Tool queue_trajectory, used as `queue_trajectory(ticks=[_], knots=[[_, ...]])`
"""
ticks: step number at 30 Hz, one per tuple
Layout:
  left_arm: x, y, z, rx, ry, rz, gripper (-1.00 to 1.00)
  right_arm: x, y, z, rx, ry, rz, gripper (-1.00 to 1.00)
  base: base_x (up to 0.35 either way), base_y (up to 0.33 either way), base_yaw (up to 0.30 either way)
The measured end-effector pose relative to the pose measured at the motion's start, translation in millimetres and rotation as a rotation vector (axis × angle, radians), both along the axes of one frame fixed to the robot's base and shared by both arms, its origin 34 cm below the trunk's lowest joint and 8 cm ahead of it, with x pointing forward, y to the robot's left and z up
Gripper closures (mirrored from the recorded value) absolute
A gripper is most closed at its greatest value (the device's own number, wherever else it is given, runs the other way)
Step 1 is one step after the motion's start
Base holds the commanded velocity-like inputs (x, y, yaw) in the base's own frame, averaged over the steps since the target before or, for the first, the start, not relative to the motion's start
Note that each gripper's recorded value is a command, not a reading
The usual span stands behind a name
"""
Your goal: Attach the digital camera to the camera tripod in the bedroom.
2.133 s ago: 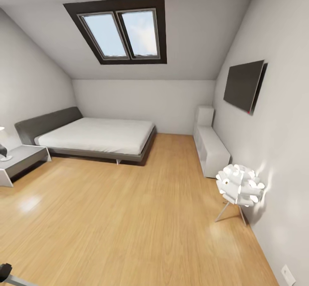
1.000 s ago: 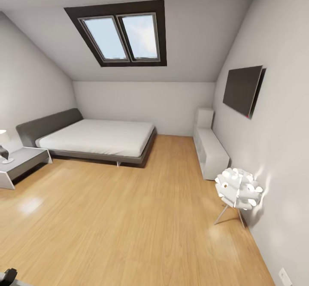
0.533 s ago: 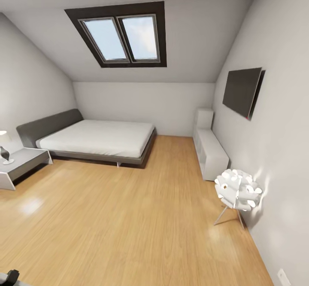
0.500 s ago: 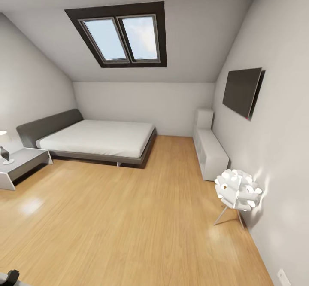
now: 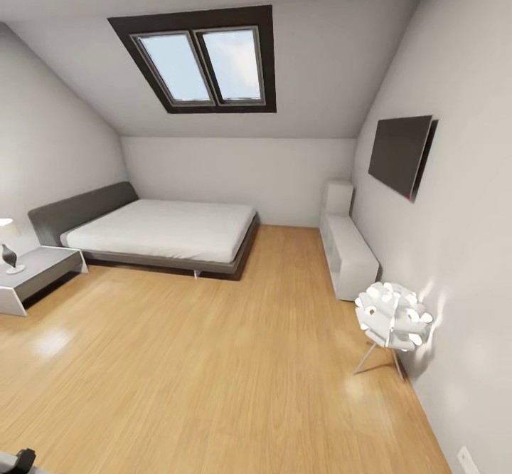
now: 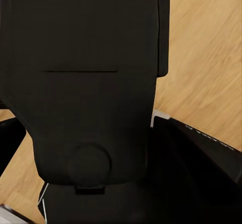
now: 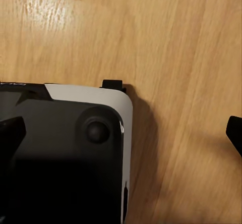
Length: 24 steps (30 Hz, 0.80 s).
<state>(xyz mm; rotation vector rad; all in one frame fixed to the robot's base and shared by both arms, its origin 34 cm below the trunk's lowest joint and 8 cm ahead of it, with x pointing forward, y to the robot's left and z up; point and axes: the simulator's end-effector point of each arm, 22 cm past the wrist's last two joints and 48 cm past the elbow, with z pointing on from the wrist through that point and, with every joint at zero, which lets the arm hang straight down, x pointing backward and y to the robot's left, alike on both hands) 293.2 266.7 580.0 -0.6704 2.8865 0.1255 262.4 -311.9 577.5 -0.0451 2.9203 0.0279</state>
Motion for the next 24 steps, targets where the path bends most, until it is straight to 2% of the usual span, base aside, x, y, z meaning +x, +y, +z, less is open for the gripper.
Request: queue_trajectory(ticks=[24], knots=[[-7,7,24,0.008,-0.002,0.002,1.0,-7,6,24,0.007,-0.002,0.001,-1.0,0.0,0.0,0.0]])
